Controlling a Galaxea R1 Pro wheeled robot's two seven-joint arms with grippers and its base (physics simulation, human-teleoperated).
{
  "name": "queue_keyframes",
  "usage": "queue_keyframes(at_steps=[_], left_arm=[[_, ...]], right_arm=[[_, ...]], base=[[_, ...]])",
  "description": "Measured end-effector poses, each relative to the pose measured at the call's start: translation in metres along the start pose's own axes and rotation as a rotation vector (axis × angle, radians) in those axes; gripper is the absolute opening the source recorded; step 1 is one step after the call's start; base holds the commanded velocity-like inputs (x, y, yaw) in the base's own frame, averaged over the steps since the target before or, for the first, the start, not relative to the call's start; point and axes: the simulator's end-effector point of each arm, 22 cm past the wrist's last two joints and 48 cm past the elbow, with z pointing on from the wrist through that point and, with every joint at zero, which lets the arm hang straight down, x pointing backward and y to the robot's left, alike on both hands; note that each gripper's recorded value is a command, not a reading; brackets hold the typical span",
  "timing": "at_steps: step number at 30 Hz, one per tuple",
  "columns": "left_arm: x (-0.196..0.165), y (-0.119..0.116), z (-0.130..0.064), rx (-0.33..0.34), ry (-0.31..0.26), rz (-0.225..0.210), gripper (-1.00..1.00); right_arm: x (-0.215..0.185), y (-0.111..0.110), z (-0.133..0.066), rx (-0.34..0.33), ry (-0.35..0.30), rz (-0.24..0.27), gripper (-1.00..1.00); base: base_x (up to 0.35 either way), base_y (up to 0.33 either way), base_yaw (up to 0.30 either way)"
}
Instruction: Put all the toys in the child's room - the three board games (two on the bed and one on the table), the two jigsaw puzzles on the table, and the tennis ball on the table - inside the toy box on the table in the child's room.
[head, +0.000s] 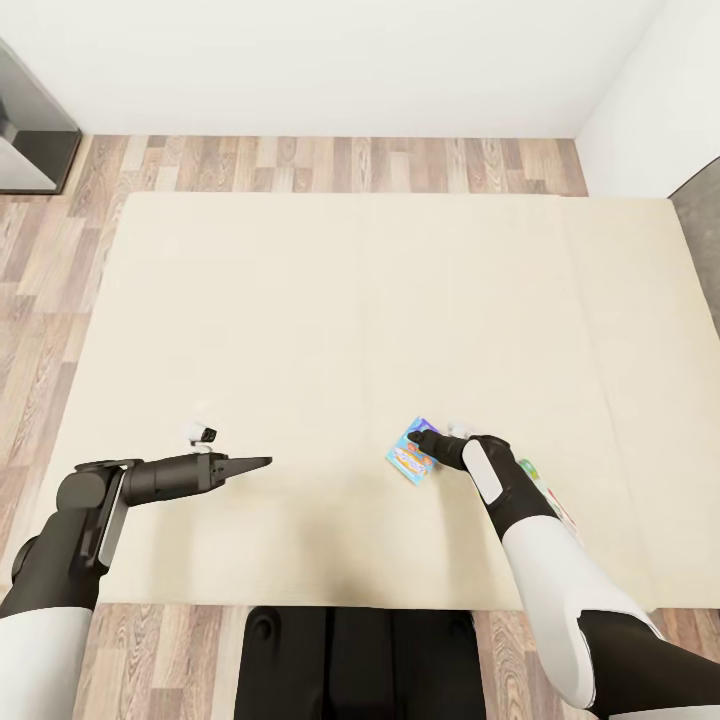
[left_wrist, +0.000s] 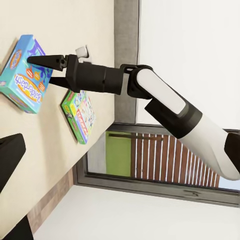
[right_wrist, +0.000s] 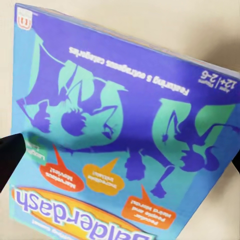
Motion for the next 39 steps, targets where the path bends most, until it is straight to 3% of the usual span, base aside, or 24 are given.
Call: queue_keyframes(at_steps=[39], left_arm=[[0.0001, 0.0002, 0.0, -0.001, 0.0, 0.0, 1.0]], right_arm=[[0.0001, 0.0, 0.0, 0.0, 0.0, 0.001, 1.0]], base=[[0.0, 0.027, 0.0]])
